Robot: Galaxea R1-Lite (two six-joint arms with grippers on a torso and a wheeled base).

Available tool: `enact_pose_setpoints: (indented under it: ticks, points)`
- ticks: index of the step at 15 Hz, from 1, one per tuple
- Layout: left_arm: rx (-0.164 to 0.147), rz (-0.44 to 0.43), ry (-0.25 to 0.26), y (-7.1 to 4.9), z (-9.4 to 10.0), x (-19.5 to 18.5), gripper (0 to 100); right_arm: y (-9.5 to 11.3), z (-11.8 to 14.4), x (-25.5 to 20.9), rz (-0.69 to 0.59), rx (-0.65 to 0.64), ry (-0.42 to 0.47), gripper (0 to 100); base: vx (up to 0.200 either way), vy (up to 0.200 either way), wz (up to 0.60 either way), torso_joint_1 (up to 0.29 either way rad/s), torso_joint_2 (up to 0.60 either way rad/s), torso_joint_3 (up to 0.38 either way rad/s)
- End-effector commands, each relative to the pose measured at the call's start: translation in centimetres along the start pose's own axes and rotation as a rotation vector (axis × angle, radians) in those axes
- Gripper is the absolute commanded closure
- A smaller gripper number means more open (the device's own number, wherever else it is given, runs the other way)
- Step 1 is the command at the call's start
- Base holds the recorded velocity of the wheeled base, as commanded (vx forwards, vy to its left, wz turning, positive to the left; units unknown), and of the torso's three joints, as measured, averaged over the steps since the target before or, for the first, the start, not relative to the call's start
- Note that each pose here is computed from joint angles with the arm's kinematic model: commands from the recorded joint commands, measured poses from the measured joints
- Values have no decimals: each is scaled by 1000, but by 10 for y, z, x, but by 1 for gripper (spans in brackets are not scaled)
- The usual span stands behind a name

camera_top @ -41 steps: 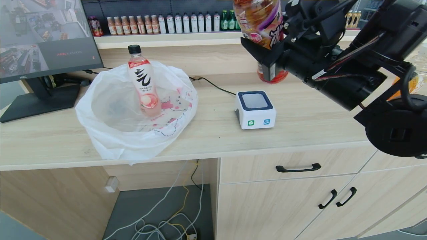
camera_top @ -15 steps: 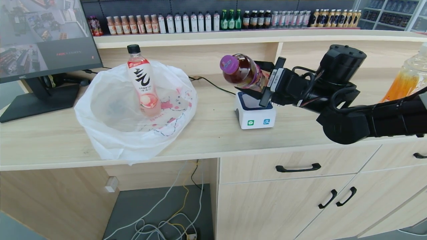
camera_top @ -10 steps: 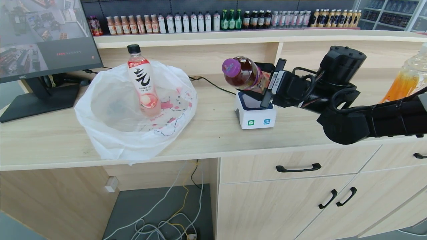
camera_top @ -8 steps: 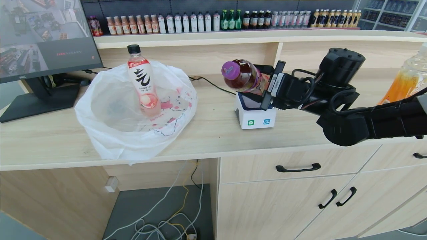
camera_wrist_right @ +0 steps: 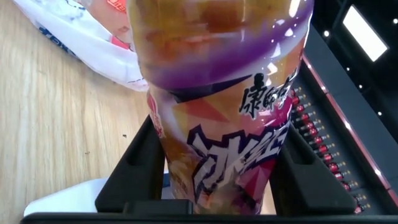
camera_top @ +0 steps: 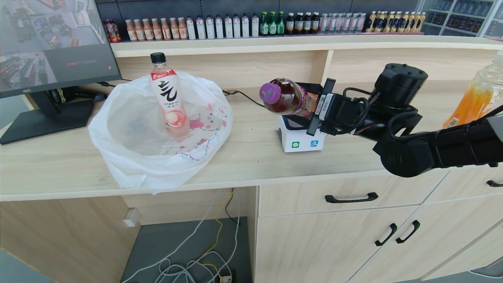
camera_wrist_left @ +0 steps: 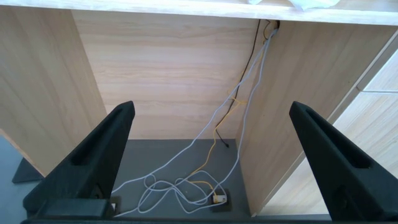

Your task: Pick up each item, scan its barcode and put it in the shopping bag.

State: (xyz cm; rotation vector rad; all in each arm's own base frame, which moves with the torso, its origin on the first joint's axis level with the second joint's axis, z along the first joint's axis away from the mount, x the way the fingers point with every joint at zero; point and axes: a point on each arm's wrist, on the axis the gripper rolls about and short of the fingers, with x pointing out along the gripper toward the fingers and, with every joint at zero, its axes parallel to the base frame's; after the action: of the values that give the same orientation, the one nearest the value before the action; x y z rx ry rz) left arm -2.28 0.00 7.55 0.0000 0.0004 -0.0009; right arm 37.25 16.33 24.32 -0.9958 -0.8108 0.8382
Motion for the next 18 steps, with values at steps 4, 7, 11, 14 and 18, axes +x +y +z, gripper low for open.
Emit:
enact_pose_setpoints:
  ticks: [4, 7, 11, 14, 18]
  points:
    - [0, 1, 0, 0, 0, 0, 0, 3, 0, -1, 6, 8, 5, 100, 0, 0, 0, 0, 0, 0]
    - [0, 1, 0, 0, 0, 0, 0, 7, 1, 0, 4, 10, 2, 100, 0, 0, 0, 0, 0, 0]
    - [0, 1, 0, 0, 0, 0, 0, 5, 1, 1, -2, 11, 1, 100, 0, 0, 0, 0, 0, 0]
    - [0, -1, 0, 0, 0, 0, 0, 5, 2, 0, -2, 14, 1, 100, 0, 0, 0, 0, 0, 0]
    - [0, -1, 0, 0, 0, 0, 0, 4, 2, 1, -3, 19, 0, 100, 0, 0, 0, 0, 0, 0]
